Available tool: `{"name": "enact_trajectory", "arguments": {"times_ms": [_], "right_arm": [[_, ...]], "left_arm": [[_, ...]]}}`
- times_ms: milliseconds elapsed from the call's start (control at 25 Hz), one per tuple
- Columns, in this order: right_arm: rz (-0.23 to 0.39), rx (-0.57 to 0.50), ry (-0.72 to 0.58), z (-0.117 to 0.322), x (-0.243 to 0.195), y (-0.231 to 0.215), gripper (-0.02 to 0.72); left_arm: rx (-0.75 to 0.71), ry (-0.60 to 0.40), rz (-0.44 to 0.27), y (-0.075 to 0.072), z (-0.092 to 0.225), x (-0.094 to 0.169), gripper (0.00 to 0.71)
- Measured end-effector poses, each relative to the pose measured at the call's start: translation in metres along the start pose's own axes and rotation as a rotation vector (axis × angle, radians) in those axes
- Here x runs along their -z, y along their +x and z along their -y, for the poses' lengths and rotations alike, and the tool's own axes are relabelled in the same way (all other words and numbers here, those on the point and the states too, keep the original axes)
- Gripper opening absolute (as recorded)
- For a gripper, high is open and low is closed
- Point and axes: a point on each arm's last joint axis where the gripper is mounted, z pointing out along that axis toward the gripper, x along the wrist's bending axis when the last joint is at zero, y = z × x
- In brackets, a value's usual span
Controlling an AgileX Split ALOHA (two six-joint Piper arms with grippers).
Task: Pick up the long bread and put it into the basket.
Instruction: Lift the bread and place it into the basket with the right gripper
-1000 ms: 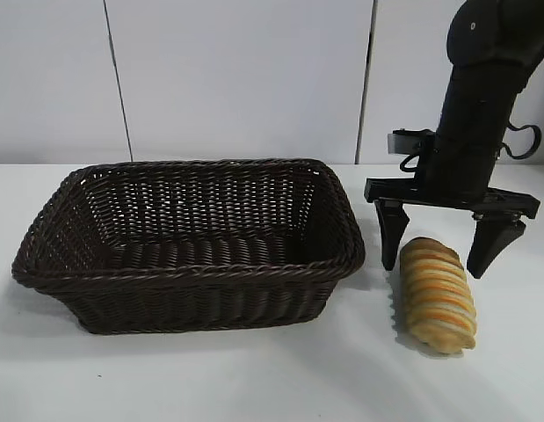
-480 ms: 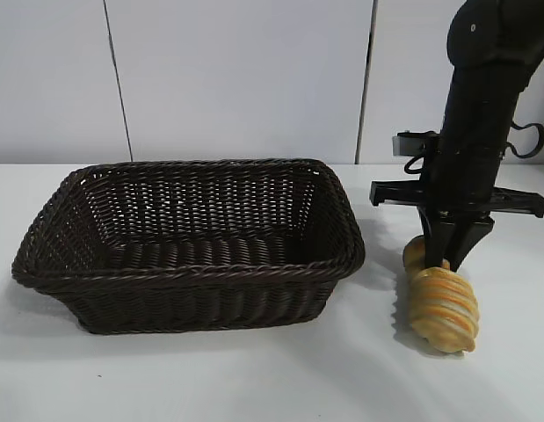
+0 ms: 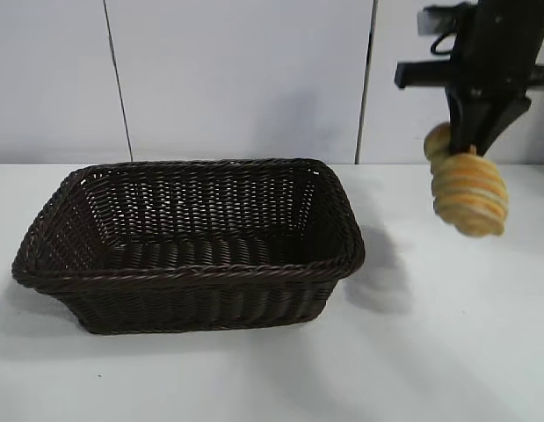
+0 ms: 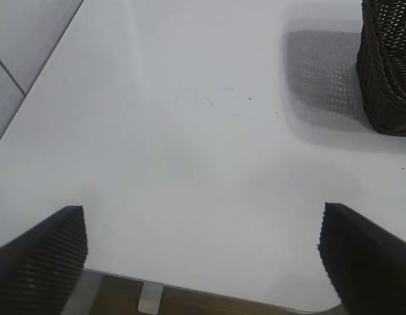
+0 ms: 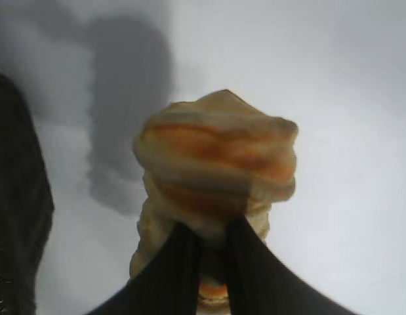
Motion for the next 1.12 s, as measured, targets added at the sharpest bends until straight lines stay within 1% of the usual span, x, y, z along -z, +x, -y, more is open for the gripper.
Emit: {"name": "enact_trajectory", "arguments": {"times_ms": [160, 240, 400, 520, 640, 720, 920, 1000, 1120], "right_arm": [[-0.002, 0.002, -0.027, 0.003, 0.014, -0.001, 0.062], [-0.021, 0.008, -0.023, 0.003, 0.014, 0.001, 0.062], [-0.116, 0.016, -0.014, 0.004, 0.015, 0.010, 0.062], [-0.171, 0.049, -0.010, 0.006, 0.015, 0.022, 0.062], [-0.211, 0.123, -0.034, 0.008, 0.017, 0.048, 0.062], [-0.250, 0.183, -0.073, 0.011, 0.020, 0.073, 0.062], [-0.350, 0.292, -0.163, 0.019, 0.021, 0.129, 0.062], [-0.381, 0.333, -0.185, 0.023, 0.017, 0.149, 0.062], [-0.411, 0.406, -0.207, 0.029, 0.009, 0.175, 0.062]], "left_arm": [[0.000, 0.000, 0.000, 0.000, 0.000, 0.000, 0.694], [0.000, 0.000, 0.000, 0.000, 0.000, 0.000, 0.694], [0.000, 0.000, 0.000, 0.000, 0.000, 0.000, 0.694], [0.000, 0.000, 0.000, 0.000, 0.000, 0.000, 0.694], [0.000, 0.000, 0.000, 0.000, 0.000, 0.000, 0.694], [0.000, 0.000, 0.000, 0.000, 0.000, 0.000, 0.694], [0.000, 0.000, 0.000, 0.000, 0.000, 0.000, 0.694], [0.000, 0.000, 0.000, 0.000, 0.000, 0.000, 0.694], [0.000, 0.000, 0.000, 0.000, 0.000, 0.000, 0.694]]}}
